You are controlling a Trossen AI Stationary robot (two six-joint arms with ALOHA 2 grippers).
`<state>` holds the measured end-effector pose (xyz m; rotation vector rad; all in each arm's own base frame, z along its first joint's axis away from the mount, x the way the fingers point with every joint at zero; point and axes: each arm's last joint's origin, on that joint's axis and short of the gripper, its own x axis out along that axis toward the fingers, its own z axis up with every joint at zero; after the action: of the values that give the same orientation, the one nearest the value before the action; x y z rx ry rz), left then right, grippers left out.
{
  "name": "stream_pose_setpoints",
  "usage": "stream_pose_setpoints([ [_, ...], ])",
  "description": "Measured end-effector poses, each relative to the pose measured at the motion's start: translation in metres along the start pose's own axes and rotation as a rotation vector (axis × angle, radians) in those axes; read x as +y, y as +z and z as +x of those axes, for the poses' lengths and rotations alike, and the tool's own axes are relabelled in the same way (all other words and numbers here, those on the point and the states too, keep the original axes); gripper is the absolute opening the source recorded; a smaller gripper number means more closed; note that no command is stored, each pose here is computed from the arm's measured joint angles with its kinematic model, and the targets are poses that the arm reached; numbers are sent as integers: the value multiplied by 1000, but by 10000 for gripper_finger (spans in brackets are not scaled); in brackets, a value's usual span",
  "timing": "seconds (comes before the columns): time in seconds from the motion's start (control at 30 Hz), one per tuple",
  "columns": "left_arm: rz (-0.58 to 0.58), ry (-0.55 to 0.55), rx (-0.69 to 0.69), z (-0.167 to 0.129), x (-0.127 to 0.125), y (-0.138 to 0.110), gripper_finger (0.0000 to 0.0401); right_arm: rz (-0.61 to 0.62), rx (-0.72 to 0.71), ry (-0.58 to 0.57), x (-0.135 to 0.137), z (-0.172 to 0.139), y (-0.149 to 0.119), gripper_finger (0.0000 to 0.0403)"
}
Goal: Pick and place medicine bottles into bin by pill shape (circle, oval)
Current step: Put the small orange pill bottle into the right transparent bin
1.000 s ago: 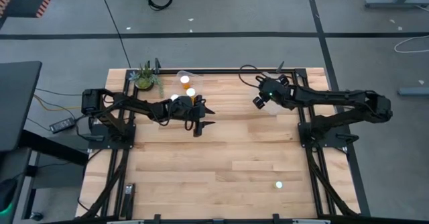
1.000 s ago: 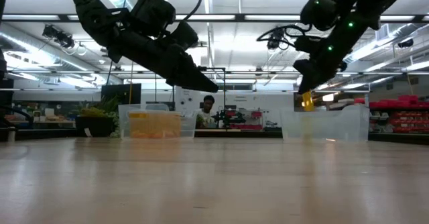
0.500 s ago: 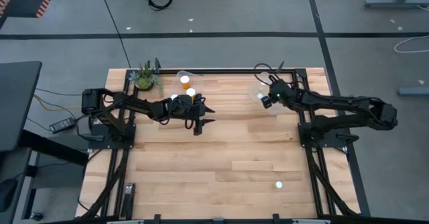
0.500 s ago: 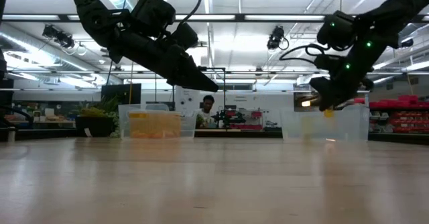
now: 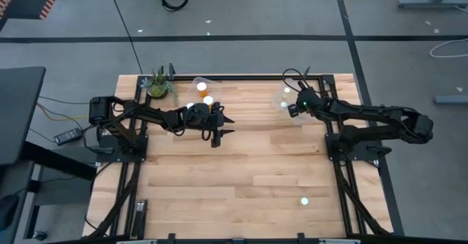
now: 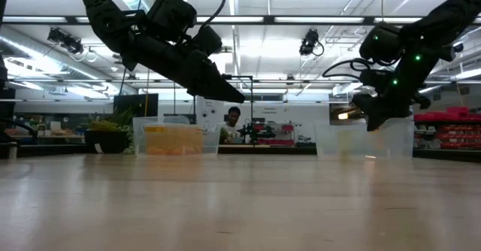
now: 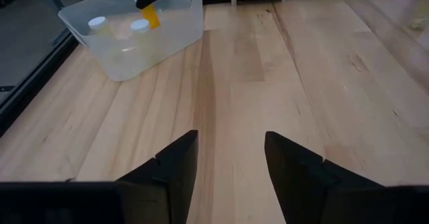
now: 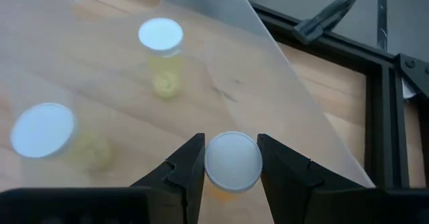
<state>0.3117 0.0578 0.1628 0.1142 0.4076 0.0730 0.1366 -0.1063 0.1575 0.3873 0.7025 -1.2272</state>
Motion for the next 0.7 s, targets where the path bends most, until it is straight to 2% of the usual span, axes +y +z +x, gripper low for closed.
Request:
stream_pose_setpoints([
  [0.17, 0, 0, 0, 0, 0, 0, 175, 9, 2, -1, 0, 0, -1, 141],
  [0.47, -2, 0, 0, 0, 0, 0, 172, 13, 2, -1, 0, 0, -1, 173],
  [0.7, -3, -1, 3, 0, 0, 0, 173, -8, 0, 0, 0, 0, -1, 177],
])
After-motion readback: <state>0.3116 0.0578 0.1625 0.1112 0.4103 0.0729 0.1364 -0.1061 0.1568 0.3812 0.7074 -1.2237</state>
